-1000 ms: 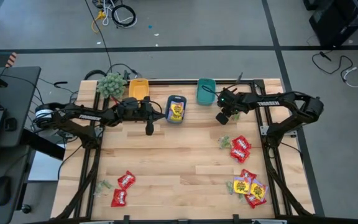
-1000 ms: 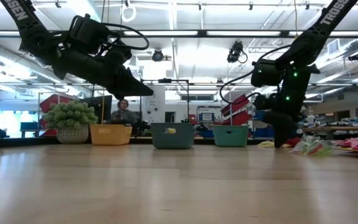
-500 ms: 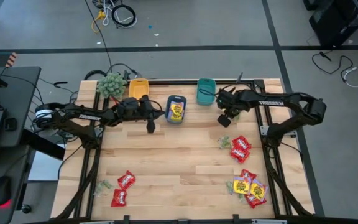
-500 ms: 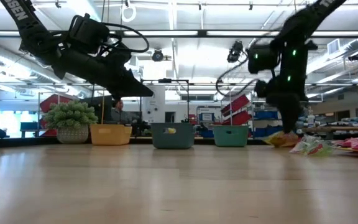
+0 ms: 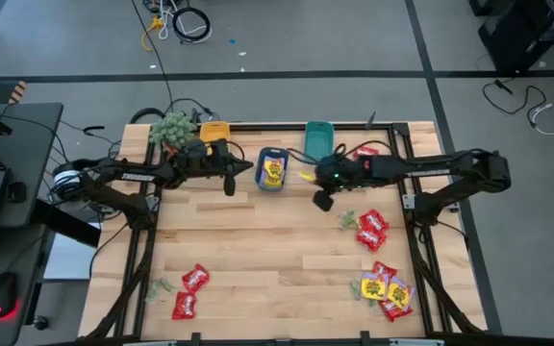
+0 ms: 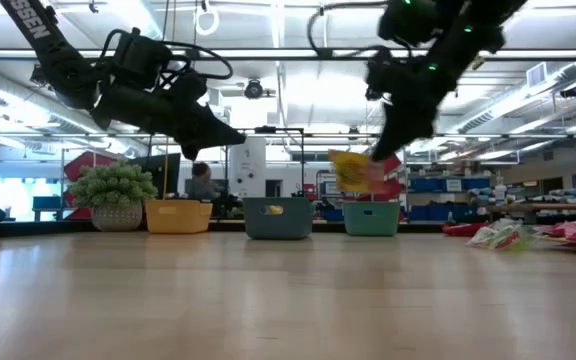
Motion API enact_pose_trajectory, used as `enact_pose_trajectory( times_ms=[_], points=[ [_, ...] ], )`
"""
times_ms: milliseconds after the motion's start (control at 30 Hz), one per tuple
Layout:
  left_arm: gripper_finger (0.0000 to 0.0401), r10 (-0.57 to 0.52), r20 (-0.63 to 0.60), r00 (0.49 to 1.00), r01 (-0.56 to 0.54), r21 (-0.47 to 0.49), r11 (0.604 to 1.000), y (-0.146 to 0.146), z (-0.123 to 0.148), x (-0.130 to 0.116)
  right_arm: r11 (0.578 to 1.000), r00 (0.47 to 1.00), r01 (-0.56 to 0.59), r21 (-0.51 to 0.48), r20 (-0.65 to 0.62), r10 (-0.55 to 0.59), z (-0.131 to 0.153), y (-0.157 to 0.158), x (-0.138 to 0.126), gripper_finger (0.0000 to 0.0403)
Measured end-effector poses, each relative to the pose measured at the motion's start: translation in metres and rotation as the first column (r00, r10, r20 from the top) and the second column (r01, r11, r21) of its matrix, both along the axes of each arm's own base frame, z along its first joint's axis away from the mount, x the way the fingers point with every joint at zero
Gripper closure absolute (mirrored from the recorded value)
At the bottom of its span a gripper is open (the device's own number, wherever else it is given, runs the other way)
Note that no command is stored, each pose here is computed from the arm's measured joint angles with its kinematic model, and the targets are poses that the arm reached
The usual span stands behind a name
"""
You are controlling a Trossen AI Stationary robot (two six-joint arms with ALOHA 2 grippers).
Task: Sort candy
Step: Put the yellow candy pack into the blue bin
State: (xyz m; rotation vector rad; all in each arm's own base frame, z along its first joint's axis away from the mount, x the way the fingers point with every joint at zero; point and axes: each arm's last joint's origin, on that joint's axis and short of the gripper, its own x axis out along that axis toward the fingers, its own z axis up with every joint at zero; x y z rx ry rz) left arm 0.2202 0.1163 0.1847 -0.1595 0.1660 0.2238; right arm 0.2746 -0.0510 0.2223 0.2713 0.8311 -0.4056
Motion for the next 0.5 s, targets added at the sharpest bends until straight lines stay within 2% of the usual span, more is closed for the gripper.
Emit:
enact_pose_trajectory(
  times_ms=[100,300,500],
  points=[
    [0.0401,-0.020,0.022,1.000,0.020,-0.007,1.000,0.007,0.002,-0.004,0.996,0.999,-0.031,-0.078,0.026,0.034,0.005,-0.003,0.026,0.0403],
    [0.0401,0.007,0.031,0.999,-0.007,-0.003,1.000,0.015,0.003,-0.009,0.966,0.991,-0.131,-0.223,-0.041,0.125,0.008,-0.015,0.084,0.0403],
    [0.0401,0.004,0.026,1.000,-0.004,-0.007,1.000,0.017,0.002,-0.010,0.947,0.965,-0.221,-0.231,-0.189,0.179,-0.017,-0.025,0.119,0.0403]
  ],
)
